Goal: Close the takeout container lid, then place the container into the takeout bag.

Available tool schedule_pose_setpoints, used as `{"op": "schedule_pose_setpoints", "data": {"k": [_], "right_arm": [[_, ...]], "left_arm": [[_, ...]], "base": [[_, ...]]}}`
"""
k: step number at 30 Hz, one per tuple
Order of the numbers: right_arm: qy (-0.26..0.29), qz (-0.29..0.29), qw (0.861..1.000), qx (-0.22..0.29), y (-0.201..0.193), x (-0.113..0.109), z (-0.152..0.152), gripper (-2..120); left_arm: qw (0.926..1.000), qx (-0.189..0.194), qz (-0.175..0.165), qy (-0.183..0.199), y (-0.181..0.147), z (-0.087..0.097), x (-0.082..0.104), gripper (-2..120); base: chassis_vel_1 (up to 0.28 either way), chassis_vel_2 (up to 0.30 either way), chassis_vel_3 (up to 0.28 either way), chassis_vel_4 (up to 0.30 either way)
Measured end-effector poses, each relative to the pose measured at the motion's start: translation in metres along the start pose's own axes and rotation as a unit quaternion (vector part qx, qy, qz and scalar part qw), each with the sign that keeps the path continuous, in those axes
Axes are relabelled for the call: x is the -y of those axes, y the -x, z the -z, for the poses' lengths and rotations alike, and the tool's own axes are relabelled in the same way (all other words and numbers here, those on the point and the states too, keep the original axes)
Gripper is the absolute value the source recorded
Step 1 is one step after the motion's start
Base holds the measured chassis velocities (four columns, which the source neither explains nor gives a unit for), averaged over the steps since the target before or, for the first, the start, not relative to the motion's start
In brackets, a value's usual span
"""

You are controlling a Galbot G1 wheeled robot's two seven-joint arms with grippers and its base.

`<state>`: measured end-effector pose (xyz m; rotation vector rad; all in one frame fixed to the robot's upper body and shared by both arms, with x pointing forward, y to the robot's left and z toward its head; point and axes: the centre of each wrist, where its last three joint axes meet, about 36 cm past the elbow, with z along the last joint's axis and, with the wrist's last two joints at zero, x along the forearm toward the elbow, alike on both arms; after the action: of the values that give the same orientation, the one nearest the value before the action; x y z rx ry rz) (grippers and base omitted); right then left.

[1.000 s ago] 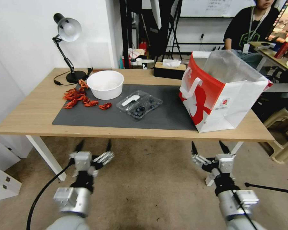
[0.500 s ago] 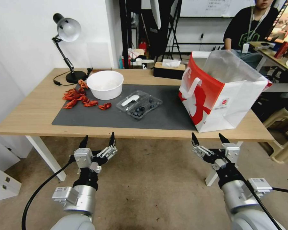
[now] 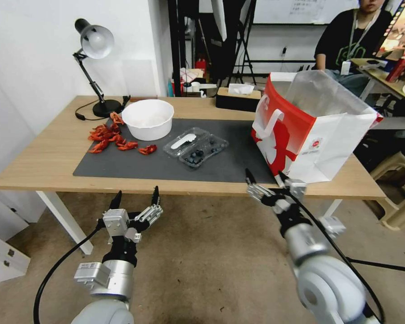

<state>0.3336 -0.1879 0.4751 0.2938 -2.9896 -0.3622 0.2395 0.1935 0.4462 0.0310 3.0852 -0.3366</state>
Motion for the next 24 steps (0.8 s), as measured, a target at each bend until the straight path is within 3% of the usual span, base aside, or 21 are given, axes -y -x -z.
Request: {"op": "schedule_pose_setpoints", "data": {"k": [8, 9, 14, 16, 24], "right_arm": [[0.006, -0.004, 1.0, -0.021, 0.047, -0.015, 0.003, 100], [0.011, -0.002, 0.999, -0.034, 0.069, -0.028, 0.002, 100], [0.01, 0.0, 0.998, -0.057, 0.096, -0.05, 0.0, 100], [-0.006, -0.004, 0.997, -0.074, 0.116, -0.069, 0.002, 100], [-0.049, -0.03, 0.993, -0.104, 0.154, -0.093, 0.007, 100]], "left_arm": [[1.0, -0.001, 0.003, 0.005, 0.0, -0.002, -0.003, 100], [1.0, -0.001, 0.006, 0.007, -0.001, -0.002, -0.005, 100], [0.9999, 0.0, 0.009, 0.01, -0.002, -0.002, -0.007, 100], [0.9999, 0.0, 0.011, 0.011, -0.002, -0.003, -0.008, 100], [0.9998, 0.002, 0.015, 0.014, -0.004, -0.006, -0.01, 100]], "base": [[0.0, 0.0, 0.0, 0.0], [0.0, 0.0, 0.0, 0.0], [0.0, 0.0, 0.0, 0.0], [0.0, 0.0, 0.0, 0.0], [0.0, 0.0, 0.0, 0.0]]}}
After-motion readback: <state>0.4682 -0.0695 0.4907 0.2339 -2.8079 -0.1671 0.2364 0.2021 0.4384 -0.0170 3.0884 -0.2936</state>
